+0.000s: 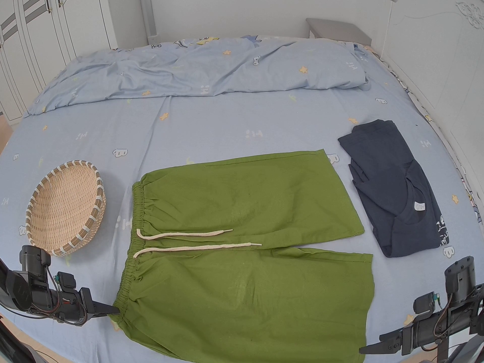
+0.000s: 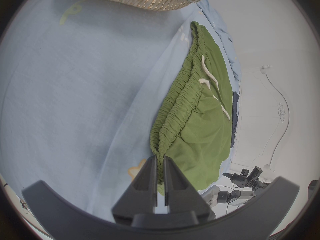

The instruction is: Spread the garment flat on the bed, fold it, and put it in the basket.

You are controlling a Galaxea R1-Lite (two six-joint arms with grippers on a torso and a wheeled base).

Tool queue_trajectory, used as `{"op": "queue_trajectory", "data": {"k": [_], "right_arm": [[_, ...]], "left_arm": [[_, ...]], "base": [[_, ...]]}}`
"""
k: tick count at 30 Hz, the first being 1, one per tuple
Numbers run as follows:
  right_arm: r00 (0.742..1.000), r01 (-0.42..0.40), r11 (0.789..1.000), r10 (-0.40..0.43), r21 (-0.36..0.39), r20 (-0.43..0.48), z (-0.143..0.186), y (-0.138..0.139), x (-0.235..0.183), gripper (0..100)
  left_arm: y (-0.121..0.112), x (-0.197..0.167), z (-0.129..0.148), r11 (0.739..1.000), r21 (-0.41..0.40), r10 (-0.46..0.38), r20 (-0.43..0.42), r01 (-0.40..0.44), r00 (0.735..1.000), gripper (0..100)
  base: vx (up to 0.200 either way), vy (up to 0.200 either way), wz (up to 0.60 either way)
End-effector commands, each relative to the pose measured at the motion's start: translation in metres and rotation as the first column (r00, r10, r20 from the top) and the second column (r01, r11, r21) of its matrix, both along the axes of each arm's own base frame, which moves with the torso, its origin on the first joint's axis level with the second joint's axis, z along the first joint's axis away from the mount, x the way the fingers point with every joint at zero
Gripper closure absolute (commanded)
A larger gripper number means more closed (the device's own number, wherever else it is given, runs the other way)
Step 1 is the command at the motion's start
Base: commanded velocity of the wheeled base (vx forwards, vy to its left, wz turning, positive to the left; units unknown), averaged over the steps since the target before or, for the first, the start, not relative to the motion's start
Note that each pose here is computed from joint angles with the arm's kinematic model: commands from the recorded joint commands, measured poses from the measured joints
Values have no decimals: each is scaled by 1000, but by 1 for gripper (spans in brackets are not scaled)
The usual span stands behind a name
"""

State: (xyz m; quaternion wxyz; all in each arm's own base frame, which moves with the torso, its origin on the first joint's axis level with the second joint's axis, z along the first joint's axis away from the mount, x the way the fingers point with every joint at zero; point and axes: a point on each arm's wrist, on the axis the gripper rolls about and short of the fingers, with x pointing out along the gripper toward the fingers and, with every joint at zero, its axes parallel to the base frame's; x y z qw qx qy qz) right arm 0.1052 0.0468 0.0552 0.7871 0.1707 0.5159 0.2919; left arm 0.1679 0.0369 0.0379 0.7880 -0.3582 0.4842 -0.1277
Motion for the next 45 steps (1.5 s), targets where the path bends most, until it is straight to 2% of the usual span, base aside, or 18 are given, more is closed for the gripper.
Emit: {"op": "queue_trajectory", "data": {"k": [1, 4, 7, 14, 19, 27, 45], "right_arm": [[993, -53, 998, 49, -41, -112, -15, 4, -3, 0], [987, -76, 995, 66, -62, -148, -21, 5, -1, 0], [978, -132, 987, 115, -91, -173, -31, 7, 4, 0], [971, -143, 985, 121, -100, -207, -38, 8, 6, 0], [967, -177, 980, 156, -95, -200, -37, 12, 5, 0], [963, -213, 977, 206, -24, -174, -37, 17, 9, 0], [955, -238, 971, 229, -25, -190, -46, 24, 14, 0]], "left_arm": [[-2, -2, -2, 1000, -8, -8, -12, 7, 1000, 100], [-2, -2, -2, 1000, -9, -8, -13, 7, 1000, 100], [-2, -3, -1, 1000, -8, -6, -8, 6, 1000, 100], [-2, -3, -2, 1000, -10, -10, -11, 10, 1000, 100], [-1, -2, -2, 1000, -6, -7, 0, 7, 1000, 100], [1, -2, -2, 1000, -4, 4, 8, -4, 1000, 100], [1, -2, -2, 1000, -4, 7, 7, -7, 1000, 100]], "base": [[0, 0, 0], [0, 0, 0], [0, 0, 0], [0, 0, 0], [0, 0, 0], [0, 0, 0], [0, 0, 0]]}}
